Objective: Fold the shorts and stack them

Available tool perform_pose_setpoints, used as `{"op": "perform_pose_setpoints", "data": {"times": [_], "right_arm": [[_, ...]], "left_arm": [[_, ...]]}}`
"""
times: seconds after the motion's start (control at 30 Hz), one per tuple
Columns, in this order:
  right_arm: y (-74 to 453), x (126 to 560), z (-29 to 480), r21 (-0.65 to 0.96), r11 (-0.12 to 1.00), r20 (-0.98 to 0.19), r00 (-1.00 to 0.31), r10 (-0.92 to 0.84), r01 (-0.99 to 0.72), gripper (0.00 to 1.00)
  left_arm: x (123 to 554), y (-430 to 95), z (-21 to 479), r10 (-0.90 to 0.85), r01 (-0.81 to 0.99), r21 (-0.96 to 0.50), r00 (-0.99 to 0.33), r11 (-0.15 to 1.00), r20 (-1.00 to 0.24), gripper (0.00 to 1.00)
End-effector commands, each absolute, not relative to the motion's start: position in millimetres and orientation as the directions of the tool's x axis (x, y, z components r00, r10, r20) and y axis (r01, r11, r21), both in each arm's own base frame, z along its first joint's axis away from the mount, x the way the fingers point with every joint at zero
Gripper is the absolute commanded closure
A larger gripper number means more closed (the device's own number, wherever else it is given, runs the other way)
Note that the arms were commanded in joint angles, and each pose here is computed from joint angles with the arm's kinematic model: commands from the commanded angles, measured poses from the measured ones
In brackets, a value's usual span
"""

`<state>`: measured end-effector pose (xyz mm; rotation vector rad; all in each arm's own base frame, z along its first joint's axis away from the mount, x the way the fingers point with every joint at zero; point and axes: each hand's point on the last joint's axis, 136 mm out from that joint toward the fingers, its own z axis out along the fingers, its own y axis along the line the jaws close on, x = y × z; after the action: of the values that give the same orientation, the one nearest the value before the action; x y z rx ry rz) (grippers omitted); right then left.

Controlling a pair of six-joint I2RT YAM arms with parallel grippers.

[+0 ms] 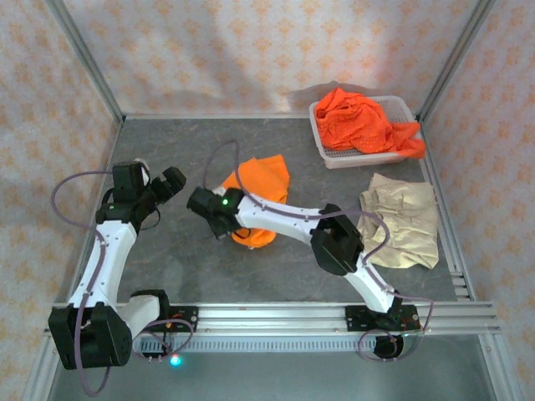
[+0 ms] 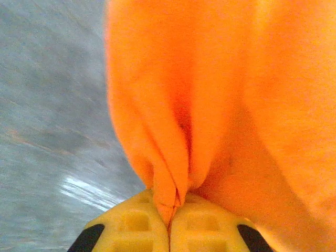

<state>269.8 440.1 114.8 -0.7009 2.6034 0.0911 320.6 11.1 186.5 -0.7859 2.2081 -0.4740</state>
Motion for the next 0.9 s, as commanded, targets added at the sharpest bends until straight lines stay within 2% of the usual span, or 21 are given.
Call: {"op": "perform_pose_setpoints", "data": {"times": [0.0,0.17,0.27,0.33,0.47,0.6,0.73,0.87], "right_arm": [[442.6,278.1,225.2,-0.083,0.79,-0.578,-0.616,-0.535,-0.607,1.0],[433.4,269.0,303.0,-0.056,0.711,-0.662,-0.507,-0.552,-0.701,1.0],[408.3,265.5,320.7,-0.033,0.698,-0.671,-0.501,-0.546,-0.716,1.0],[380.2,272.8,320.8,0.005,0.729,-0.683,-0.535,-0.498,-0.684,1.0],[315.8,285.6,296.4,0.074,0.801,-0.697,-0.605,-0.385,-0.595,1.0],[248.6,290.6,236.0,0.105,0.869,-0.628,-0.71,-0.318,-0.483,1.0],[187.3,296.1,181.7,0.01,0.922,-0.554,-0.77,-0.317,-0.387,1.0],[153.7,298.7,160.2,-0.055,0.941,-0.514,-0.799,-0.312,-0.333,1.0]], "left_arm": [[324.6,10.6,203.7,-0.668,-0.353,-0.577,-0.512,0.737,-0.54,0.0],[327.6,9.8,224.5,-0.66,-0.315,-0.59,-0.486,0.743,-0.573,0.0],[328.8,8.9,237.6,-0.654,-0.29,-0.596,-0.47,0.749,-0.593,0.0],[329.3,7.8,243.6,-0.652,-0.275,-0.602,-0.463,0.75,-0.6,0.0],[329.8,4.0,245.8,-0.65,-0.254,-0.614,-0.47,0.747,-0.597,0.0],[329.3,-3.4,240.4,-0.653,-0.234,-0.635,-0.489,0.737,-0.578,0.0],[329.7,-26.7,228.5,-0.617,-0.191,-0.631,-0.542,0.752,-0.571,0.0],[336.1,-65.4,213.7,-0.534,-0.125,-0.601,-0.623,0.79,-0.572,0.0]]}}
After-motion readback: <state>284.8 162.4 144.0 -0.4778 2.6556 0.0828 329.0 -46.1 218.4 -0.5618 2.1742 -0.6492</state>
